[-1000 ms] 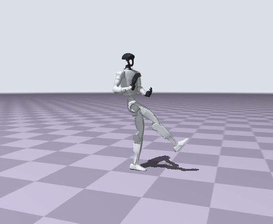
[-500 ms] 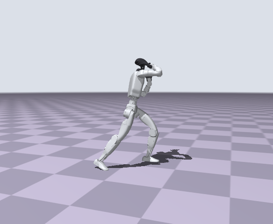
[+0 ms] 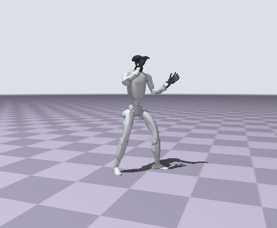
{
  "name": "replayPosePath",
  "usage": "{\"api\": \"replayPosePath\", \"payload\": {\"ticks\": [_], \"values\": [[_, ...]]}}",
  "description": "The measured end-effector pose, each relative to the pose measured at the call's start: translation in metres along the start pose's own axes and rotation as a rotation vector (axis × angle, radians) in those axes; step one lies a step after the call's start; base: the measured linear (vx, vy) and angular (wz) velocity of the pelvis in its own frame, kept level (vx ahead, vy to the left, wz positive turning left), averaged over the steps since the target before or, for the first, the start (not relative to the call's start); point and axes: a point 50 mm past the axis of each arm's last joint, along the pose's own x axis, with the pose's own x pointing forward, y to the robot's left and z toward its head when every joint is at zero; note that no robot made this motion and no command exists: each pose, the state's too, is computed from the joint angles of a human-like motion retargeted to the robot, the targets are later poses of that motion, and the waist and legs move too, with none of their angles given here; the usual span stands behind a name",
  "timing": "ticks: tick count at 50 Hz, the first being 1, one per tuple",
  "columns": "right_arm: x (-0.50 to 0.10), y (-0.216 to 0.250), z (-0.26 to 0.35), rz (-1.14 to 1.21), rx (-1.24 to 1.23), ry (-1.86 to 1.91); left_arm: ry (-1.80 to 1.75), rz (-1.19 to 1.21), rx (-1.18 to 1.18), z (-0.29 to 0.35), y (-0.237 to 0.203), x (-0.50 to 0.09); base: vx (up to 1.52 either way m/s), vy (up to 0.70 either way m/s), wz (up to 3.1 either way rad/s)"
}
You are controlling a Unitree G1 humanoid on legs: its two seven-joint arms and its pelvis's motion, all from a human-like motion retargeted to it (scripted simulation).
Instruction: Kungfu
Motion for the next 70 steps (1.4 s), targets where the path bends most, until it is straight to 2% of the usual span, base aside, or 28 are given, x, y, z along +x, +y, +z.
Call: {"api": "replayPosePath", "payload": {"ticks": [2, 5, 8, 11, 13, 15, 16, 18, 20, 22, 25, 29, 34, 37, 40, 43, 46, 50, 52, 55, 57, 64, 70], "values": [[-0.021, -0.019, -0.011, 0.062, -0.123, 0.155, -0.025, -0.112, 0.02, 0.0, -0.003, 0.005, -0.43, -0.61, -0.64], [-0.063, -0.062, -0.014, 0.176, -0.371, 0.419, -0.066, -0.416, 0.014, 0.003, -0.035, 0.009, -0.44, -0.74, -0.57], [-0.117, -0.126, 0.004, 0.279, -0.761, 0.728, -0.105, -0.827, 0.033, 0.002, -0.105, -0.01, -0.43, -0.58, -0.43], [-0.174, -0.197, 0.044, 0.515, -1.259, 1.076, -0.164, -1.29, 0.004, 0.013, -0.176, -0.063, -0.37, -0.41, 0.25], [-0.212, -0.249, 0.086, 0.62, -1.641, 1.375, -0.236, -1.556, -0.009, 0.03, -0.207, -0.104, -0.43, -0.47, -0.11], [-0.245, -0.286, 0.135, 0.741, -1.913, 1.761, -0.316, -1.725, 0.03, 0.044, -0.223, -0.134, -0.3, -0.28, -1.12], [-0.257, -0.294, 0.154, 0.721, -1.953, 1.952, -0.352, -1.745, 0.066, 0.049, -0.228, -0.143, -0.24, -0.2, -1.71], [-0.278, -0.298, 0.178, 0.591, -1.936, 2.197, -0.439, -1.736, 0.103, 0.06, -0.232, -0.151, -0.19, -0.2, -2.26], [-0.289, -0.294, 0.179, 0.343, -1.868, 2.212, -0.516, -1.674, 0.089, 0.07, -0.231, -0.149, -0.17, -0.26, -2.4], [-0.285, -0.291, 0.166, 0.175, -1.783, 2.046, -0.561, -1.612, 0.052, 0.074, -0.224, -0.144, -0.12, -0.34, -2.01], [-0.273, -0.285, 0.148, 0.114, -1.772, 1.774, -0.58, -1.56, 0.006, 0.073, -0.213, -0.134, -0.01, -0.29, -1.94], [-0.298, -0.27, 0.141, 0.246, -1.8, 1.825, -0.54, -1.574, 0.062, 0.058, -0.199, -0.12, 0.15, -0.31, -1.8], [-0.342, -0.241, 0.12, 0.487, -1.566, 2.051, -0.629, -1.603, 0.158, 0.054, -0.186, -0.099, -0.06, -0.73, -1.26], [-0.34, -0.236, 0.1, 0.556, -1.546, 2.0, -0.664, -1.539, 0.115, 0.057, -0.187, -0.095, -0.24, -0.58, -1.72], [-0.339, -0.232, 0.095, 0.587, -1.522, 1.956, -0.556, -1.556, 0.034, 0.049, -0.195, -0.118, -0.11, 0.78, 1.11], [-0.34, -0.234, 0.099, 0.477, -1.551, 1.975, -0.458, -1.581, -0.059, 0.044, -0.197, -0.139, -0.06, 0.26, 1.81], [-0.339, -0.235, 0.092, 0.325, -1.589, 1.989, -0.424, -1.545, -0.042, 0.033, -0.191, -0.147, -0.07, 0.46, 1.49], [-0.344, -0.215, 0.06, 0.399, -1.523, 1.93, -0.311, -1.51, 0.099, -0.003, -0.161, -0.153, -0.21, -0.18, -1.15], [-0.344, -0.215, 0.059, 0.396, -1.574, 1.919, -0.254, -1.498, 0.14, -0.015, -0.151, -0.154, 0.08, -0.23, -0.35], [-0.368, -0.192, 0.058, 0.36, -1.557, 1.965, -0.113, -1.517, 0.203, -0.042, -0.135, -0.159, 0.08, -0.42, 0.75], [-0.391, -0.164, 0.056, 0.393, -1.432, 1.987, 0.039, -1.535, 0.263, -0.066, -0.113, -0.168, 0.05, -0.94, -0.32], [-0.445, -0.074, 0.065, 0.658, -1.052, 2.026, 0.304, -1.474, 0.356, -0.103, -0.054, -0.179, 0.23, -0.63, -0.72], [-0.446, -0.03, 0.035, 0.805, -0.852, 1.93, 0.338, -1.484, 0.433, -0.116, -0.051, -0.188, 0.02, -0.51, -0.52]]}}
